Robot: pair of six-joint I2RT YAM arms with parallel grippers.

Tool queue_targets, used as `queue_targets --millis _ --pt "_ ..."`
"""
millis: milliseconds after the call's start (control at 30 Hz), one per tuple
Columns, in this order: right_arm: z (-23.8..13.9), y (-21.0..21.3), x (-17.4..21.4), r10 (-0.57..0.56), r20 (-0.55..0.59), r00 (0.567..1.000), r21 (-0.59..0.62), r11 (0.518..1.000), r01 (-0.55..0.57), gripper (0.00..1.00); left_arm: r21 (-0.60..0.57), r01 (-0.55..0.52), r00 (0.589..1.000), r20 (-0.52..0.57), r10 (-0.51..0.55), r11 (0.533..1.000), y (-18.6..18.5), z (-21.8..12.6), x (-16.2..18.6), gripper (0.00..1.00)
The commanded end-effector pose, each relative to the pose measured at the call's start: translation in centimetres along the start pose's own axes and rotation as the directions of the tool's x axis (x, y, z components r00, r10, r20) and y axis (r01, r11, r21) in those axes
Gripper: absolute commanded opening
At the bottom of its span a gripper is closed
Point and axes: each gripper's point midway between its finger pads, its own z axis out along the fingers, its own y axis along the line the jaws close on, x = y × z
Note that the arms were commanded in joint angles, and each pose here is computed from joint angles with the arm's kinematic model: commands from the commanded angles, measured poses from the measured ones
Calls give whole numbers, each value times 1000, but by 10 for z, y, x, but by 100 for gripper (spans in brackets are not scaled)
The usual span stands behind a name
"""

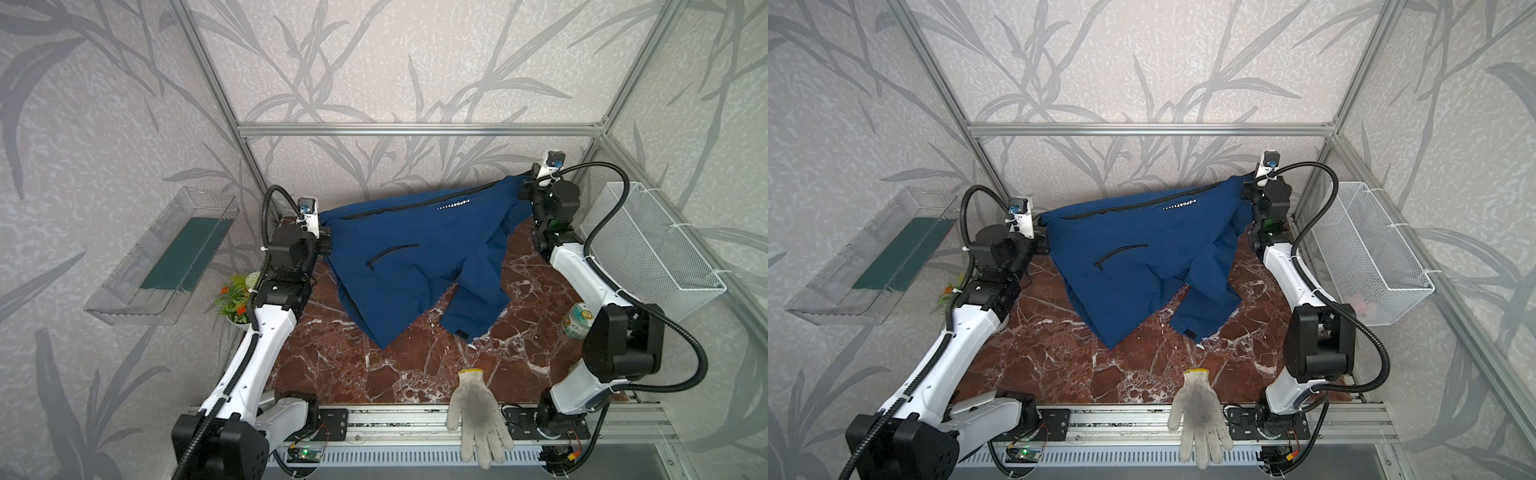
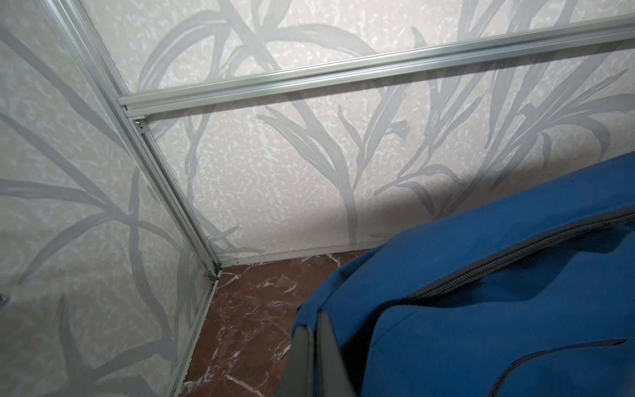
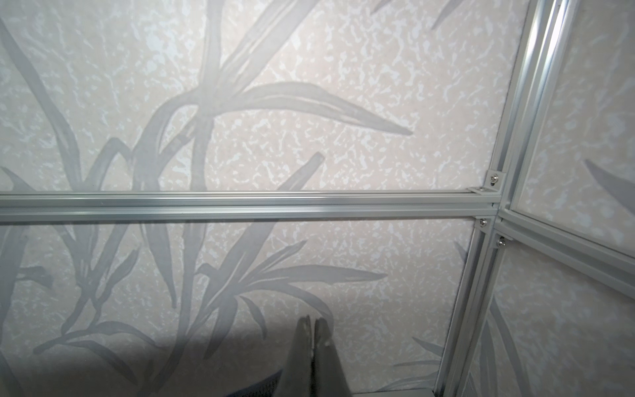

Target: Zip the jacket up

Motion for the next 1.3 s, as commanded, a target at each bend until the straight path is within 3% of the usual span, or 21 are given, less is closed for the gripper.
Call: queue_targets --millis 0,133,200,300,667,700,733,767,800,833,900,1133,1267 --pt "-40 -15 -14 4 38 999 51 999 -6 0 -9 19 997 71 -18 1000 5 -19 0 0" --pt "-104 -16 58 53 -144 988 94 995 -39 0 103 188 982 -1 -189 977 -20 -45 67 0" --pt "-135 -16 89 69 -213 975 134 990 -41 0 139 227 974 -56 -221 964 -29 -58 91 0" --pt "-176 -26 129 132 -303 944 211 975 -68 0 104 256 957 -166 -237 961 -30 -71 129 0" --pt "-262 -70 196 295 -395 870 489 869 -73 1 26 273 899 -362 -246 962 -29 -89 195 0" --pt "-267 -73 199 304 -394 868 507 859 -70 12 13 266 897 -370 -242 964 -28 -89 200 0" --pt "-270 -76 200 304 -392 869 516 854 -66 36 -15 257 893 -379 -243 966 -24 -89 206 0" --pt "-272 -78 198 304 -388 870 523 850 -64 62 -57 258 886 -383 -260 964 -18 -90 210 10" --pt "-275 -81 196 306 -382 872 538 841 -60 95 -82 251 886 -382 -263 964 -14 -91 213 35" --pt "-278 -83 193 304 -380 874 549 834 -52 99 -70 235 893 -377 -243 970 -14 -91 213 64" --pt "-278 -84 187 281 -379 882 543 839 -34 99 -55 212 912 -348 -217 976 -14 -91 208 97" --pt "-267 -80 165 156 -378 913 466 884 42 99 -184 137 969 -177 -170 973 18 -79 169 99" --pt "-243 -55 171 29 -445 895 311 942 124 99 -173 157 960 -205 -192 972 14 -58 171 99"
